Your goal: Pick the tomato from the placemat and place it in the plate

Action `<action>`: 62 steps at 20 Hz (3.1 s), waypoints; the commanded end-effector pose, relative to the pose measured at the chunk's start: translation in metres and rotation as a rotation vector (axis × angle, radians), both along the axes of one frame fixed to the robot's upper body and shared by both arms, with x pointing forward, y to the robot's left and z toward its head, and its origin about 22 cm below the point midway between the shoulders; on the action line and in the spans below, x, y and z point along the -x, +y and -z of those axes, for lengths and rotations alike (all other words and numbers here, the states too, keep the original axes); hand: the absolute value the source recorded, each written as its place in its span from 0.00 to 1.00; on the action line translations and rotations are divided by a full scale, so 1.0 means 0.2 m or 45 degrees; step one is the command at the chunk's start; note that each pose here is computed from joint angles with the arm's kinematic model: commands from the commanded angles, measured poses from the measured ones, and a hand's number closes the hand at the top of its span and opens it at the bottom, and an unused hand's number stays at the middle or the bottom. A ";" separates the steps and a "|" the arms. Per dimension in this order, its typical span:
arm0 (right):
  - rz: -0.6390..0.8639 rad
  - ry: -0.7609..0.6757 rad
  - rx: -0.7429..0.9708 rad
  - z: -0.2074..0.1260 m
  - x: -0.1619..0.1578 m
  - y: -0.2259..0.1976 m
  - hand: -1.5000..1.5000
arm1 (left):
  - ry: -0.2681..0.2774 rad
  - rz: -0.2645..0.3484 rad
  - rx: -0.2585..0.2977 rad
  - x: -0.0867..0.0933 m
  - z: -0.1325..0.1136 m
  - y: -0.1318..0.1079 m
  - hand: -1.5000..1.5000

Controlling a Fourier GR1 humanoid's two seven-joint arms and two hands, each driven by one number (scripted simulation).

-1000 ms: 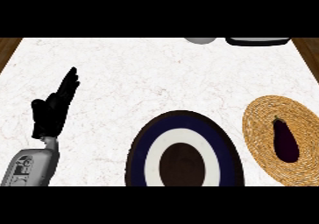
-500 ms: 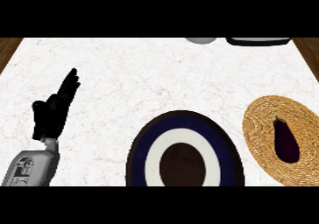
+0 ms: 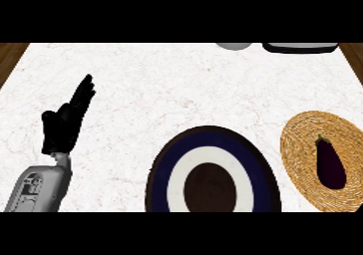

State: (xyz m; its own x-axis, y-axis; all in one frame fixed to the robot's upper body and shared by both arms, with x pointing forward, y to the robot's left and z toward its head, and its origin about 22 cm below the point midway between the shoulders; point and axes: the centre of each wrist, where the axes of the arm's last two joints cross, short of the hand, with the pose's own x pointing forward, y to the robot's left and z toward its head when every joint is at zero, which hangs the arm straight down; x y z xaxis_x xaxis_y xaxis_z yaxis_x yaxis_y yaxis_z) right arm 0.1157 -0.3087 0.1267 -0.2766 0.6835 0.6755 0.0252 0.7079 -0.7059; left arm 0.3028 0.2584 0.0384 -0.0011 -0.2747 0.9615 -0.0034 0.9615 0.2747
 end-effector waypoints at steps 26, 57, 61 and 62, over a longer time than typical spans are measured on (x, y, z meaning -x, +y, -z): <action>-0.141 0.415 -0.121 0.56 -0.43 1.08 0.00 | -0.002 0.007 0.008 -0.07 -0.10 -0.03 0.50; 0.253 0.242 -0.823 0.60 -0.19 -0.58 0.00 | -0.008 -0.009 -0.014 0.04 0.04 0.00 0.50; 0.254 0.262 -0.833 0.69 -0.22 -0.67 0.00 | -0.013 -0.012 0.006 -0.04 -0.01 0.06 0.50; 0.251 0.275 -0.834 0.73 -0.22 -0.71 0.00 | 0.014 0.001 0.025 0.00 0.04 0.01 0.50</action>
